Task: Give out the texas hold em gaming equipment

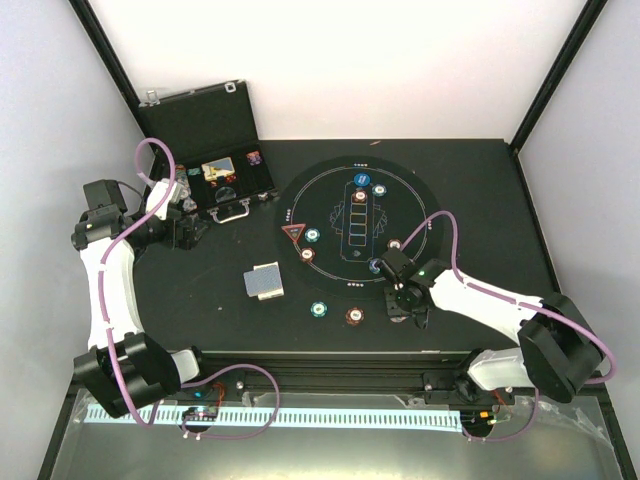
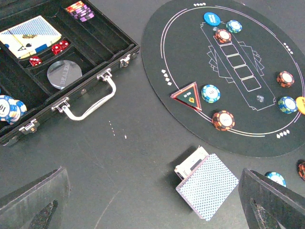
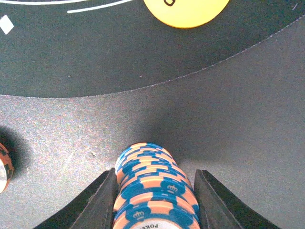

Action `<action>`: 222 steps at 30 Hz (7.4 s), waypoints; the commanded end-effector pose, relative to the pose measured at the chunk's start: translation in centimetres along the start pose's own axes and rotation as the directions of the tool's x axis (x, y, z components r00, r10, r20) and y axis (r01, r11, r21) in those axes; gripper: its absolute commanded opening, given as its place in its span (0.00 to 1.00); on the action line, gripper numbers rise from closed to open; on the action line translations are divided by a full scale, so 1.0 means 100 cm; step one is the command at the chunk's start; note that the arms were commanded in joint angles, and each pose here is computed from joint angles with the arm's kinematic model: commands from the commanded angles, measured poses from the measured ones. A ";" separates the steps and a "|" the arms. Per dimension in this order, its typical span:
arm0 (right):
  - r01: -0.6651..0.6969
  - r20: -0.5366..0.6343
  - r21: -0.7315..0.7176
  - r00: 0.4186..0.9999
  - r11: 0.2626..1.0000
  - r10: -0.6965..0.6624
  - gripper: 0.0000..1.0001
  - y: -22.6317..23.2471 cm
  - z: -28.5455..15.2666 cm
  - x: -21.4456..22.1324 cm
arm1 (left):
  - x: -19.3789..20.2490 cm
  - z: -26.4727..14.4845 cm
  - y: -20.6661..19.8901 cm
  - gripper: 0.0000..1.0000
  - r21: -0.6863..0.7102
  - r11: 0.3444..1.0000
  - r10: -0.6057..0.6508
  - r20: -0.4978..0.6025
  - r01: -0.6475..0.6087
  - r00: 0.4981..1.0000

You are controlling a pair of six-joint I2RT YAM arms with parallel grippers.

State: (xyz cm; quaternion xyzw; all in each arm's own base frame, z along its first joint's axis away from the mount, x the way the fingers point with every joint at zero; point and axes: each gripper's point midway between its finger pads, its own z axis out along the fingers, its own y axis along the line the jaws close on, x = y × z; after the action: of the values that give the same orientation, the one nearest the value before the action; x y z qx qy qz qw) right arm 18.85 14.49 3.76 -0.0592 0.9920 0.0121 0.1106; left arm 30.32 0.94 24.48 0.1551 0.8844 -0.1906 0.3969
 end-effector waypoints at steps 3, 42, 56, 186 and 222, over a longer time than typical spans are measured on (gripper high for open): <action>-0.004 0.024 -0.011 1.000 1.000 0.005 0.38 0.003 -0.012 -0.007 | -0.010 -0.005 -0.004 0.99 0.011 1.000 0.028 0.038 -0.028 0.999; 0.260 0.038 -0.042 0.965 0.965 -0.259 0.31 0.171 0.032 -0.206 | -0.003 -0.002 -0.003 0.99 0.009 1.000 0.018 0.019 -0.018 1.000; 0.267 -0.003 -0.032 0.963 0.963 -0.268 0.32 0.170 0.053 -0.202 | -0.002 -0.003 -0.005 0.99 0.013 1.000 0.019 0.016 -0.019 1.000; -0.092 0.178 0.153 0.982 0.984 0.064 0.05 -0.047 -0.005 -0.325 | 0.009 0.006 0.000 0.99 0.031 1.000 0.002 -0.022 -0.001 1.000; -0.144 0.190 0.029 0.972 0.989 0.136 0.60 -0.071 0.049 -0.369 | 0.009 0.005 0.000 0.99 0.019 1.000 0.007 -0.025 -0.006 1.000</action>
State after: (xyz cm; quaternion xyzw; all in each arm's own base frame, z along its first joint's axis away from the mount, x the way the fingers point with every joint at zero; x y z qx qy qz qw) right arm 55.82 11.55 2.60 0.0193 0.9863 -0.0129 0.1633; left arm 29.82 0.83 22.17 0.1550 0.8935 -0.2003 0.3708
